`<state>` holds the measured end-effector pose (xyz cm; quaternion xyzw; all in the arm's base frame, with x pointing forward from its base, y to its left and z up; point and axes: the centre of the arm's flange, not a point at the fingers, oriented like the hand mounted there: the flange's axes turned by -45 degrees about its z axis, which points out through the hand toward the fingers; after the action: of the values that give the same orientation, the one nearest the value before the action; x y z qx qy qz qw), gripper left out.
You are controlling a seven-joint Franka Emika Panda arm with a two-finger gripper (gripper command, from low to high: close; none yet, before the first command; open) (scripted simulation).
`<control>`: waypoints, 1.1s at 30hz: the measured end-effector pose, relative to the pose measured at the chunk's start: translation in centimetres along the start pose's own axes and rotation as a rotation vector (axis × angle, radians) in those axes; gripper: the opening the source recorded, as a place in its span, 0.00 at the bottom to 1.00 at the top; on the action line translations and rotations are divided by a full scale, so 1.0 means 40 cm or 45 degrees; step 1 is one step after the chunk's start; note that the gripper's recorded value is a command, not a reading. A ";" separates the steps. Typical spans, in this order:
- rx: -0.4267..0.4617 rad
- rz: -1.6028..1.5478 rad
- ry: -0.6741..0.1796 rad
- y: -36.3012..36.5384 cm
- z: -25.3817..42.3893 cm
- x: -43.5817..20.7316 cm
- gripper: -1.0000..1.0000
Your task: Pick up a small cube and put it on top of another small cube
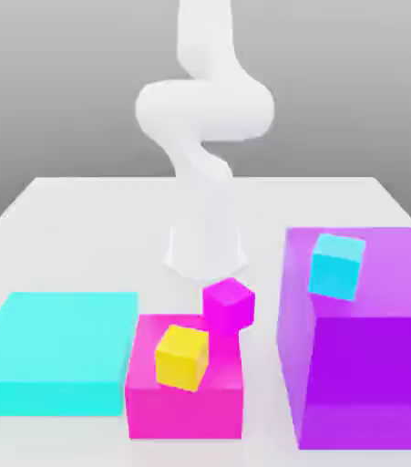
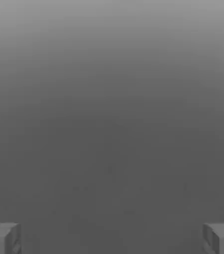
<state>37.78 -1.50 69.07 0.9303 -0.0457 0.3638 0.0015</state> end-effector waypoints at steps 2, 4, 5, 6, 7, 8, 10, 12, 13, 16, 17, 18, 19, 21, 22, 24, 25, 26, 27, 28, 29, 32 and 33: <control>-0.041 0.075 -0.057 0.033 0.079 0.018 0.50; -0.080 0.148 -0.111 0.069 0.155 0.030 0.50; -0.099 0.184 -0.137 0.089 0.193 0.033 0.50; -0.118 0.221 -0.163 0.109 0.231 0.036 0.50; -0.136 0.258 -0.188 0.131 0.269 0.037 0.50; -0.154 0.295 -0.214 0.153 0.308 0.036 0.50; -0.190 0.371 -0.264 0.201 0.383 0.030 0.50; -0.226 0.447 -0.314 0.251 0.458 0.019 0.50; -0.243 0.485 -0.338 0.277 0.496 0.010 0.50; -0.295 0.603 -0.411 0.360 0.605 -0.025 0.50; -0.316 0.650 -0.434 0.398 0.639 -0.041 0.50; -0.333 0.691 -0.457 0.428 0.674 -0.058 0.50; -0.352 0.735 -0.481 0.462 0.707 -0.077 0.50; -0.385 0.817 -0.527 0.521 0.774 -0.119 0.50; -0.398 0.854 -0.551 0.545 0.808 -0.142 0.50; -0.425 0.929 -0.598 0.594 0.874 -0.191 0.50; -0.439 0.968 -0.621 0.619 0.906 -0.218 0.50; -0.453 1.009 -0.644 0.645 0.936 -0.247 0.50; -0.467 1.050 -0.667 0.672 0.966 -0.278 0.50; -0.482 1.092 -0.689 0.698 0.995 -0.310 0.50; -0.496 1.134 -0.712 0.725 1.023 -0.344 0.50; -0.537 1.262 -0.779 0.799 1.101 -0.454 0.50; -0.551 1.305 -0.801 0.822 1.126 -0.493 0.50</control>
<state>51.01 -34.21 21.63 0.8314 -0.5556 0.0105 0.0015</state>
